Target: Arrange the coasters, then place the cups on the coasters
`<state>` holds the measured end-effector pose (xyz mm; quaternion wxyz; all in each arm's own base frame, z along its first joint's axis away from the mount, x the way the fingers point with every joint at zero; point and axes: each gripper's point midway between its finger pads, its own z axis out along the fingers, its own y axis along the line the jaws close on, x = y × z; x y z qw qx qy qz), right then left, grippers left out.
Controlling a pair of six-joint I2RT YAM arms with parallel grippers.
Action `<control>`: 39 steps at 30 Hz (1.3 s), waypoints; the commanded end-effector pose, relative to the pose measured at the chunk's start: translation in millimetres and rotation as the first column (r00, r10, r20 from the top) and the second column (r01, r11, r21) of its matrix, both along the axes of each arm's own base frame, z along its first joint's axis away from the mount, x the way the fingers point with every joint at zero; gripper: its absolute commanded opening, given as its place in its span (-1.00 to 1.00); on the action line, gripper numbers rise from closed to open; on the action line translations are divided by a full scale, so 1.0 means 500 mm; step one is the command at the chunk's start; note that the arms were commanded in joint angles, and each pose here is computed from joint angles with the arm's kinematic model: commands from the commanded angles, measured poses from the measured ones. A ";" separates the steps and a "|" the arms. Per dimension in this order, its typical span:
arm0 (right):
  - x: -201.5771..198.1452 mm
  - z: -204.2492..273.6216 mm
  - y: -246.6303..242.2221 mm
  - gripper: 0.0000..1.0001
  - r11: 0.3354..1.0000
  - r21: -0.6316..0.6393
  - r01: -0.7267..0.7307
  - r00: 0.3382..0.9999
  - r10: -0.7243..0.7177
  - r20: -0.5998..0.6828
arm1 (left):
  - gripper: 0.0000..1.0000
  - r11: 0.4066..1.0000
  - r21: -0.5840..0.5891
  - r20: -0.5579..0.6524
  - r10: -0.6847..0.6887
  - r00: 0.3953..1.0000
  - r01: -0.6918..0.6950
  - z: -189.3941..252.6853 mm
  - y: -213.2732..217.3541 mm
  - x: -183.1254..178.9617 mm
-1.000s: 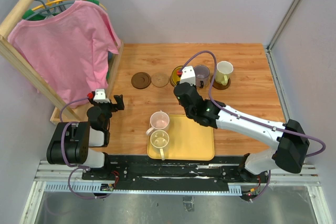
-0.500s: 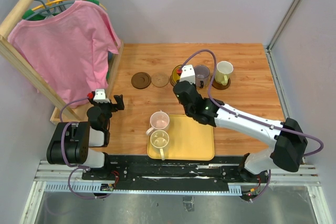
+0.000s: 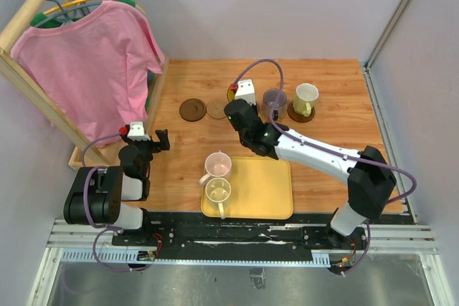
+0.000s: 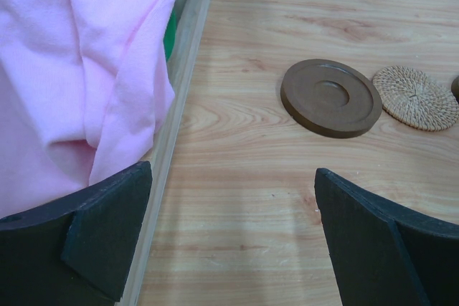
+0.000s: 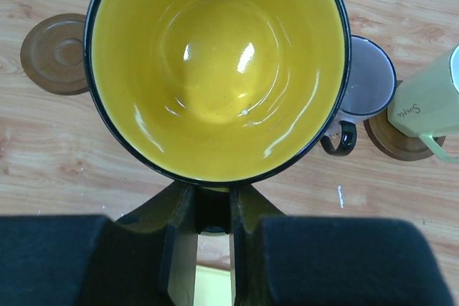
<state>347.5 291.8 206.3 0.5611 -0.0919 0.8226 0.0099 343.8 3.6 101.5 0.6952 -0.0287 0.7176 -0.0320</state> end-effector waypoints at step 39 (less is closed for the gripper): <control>0.211 -0.164 -0.016 -0.98 0.991 0.026 0.134 0.937 -0.118 -0.330 | 0.99 1.000 0.009 0.050 0.001 0.999 -0.002 0.027 0.001 0.010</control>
